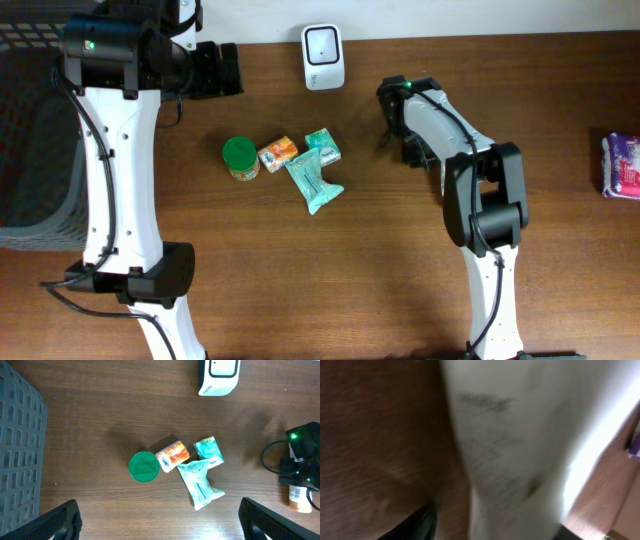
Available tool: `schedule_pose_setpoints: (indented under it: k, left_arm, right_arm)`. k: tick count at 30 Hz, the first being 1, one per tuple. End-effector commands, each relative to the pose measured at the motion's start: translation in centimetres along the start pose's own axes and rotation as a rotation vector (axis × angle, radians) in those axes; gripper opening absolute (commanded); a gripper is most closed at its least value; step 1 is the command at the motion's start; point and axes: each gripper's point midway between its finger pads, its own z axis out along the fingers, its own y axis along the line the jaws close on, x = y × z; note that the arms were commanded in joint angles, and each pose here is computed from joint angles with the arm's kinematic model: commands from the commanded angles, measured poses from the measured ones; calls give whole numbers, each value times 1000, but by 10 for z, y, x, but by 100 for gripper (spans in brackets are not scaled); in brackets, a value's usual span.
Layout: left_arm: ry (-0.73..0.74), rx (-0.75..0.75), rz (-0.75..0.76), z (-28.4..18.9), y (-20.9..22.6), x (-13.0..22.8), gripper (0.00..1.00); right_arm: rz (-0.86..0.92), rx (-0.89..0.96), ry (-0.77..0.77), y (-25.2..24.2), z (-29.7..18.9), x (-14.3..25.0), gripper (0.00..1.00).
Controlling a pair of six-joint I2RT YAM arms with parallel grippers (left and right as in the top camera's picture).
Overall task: Scan the item barcode
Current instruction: 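Hold the Pantene tube up in front of the white scanner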
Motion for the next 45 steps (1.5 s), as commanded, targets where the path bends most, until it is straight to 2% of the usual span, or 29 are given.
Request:
schedule_pose_setpoints:
  k: [1,2,3,5,7,9,12,14,18,19,21,23,25,27,29,32,36,40,45]
  left_arm:
    - [-24,6,17,-9,-1,-2,99]
    - [-24,6,17,-9,-1,-2,99]
    - [-24,6,17,-9,-1,-2,99]
    - [-24,6,16,-9,-1,-2,99]
    - [-24,6,17,-9,-1,-2,99]
    - [-24,6,17,-9,-1,-2,99]
    - [-24,6,17,-9,-1,-2,99]
    - [-24,6,17,-9,-1,-2,99]
    - [-24,6,17,-9,-1,-2,99]
    - [-24,6,17,-9,-1,-2,99]
    - [-24,6,17,-9,-1,-2,99]
    - [-24,6,17,-9,-1,-2,99]
    - [-24,6,16,-9,-1,-2,99]
    - [-24,6,17,-9,-1,-2,99]
    - [-24,6,17,-9,-1,-2,99]
    - [-24,6,16,-9,-1,-2,99]
    - [-24,6,17,-9,-1,-2,99]
    - [-24,6,17,-9,-1,-2,99]
    - [-24,6,16,-9,-1,-2,99]
  right_arm:
    - [-36,-128,-65,37,-51,-4,56]
    - [-45,-143,-93,41,-69,-7,58]
    - [-52,-166,-131,44,-94,-12,66]
    - [-95,-193,-195,41,-137,-18,72]
    - [-85,-205,-217,26,-156,-22,82]
    - [-63,-189,-160,3,-145,-20,93]
    - [-99,-327,-13,-5,-115,-9,94]
    - [-98,-514,79,1,-92,-5,82]
    - [-83,-741,131,28,-61,-4,78]
    - [-81,-754,138,35,-52,-2,65]
    - [-88,-754,132,47,-40,0,56]
    - [-91,-755,122,52,-41,-1,24]
    - [-50,-758,109,53,-49,-8,4]
    - [-26,-793,69,53,-70,-21,4]
    - [-30,-882,-48,53,-117,-46,4]
    - [-30,-1029,-423,52,-217,-110,4]
    - [10,-1098,-750,76,-285,-157,4]
    - [70,-997,-916,106,-290,-186,4]
    - [138,-1045,-910,140,-263,-205,4]
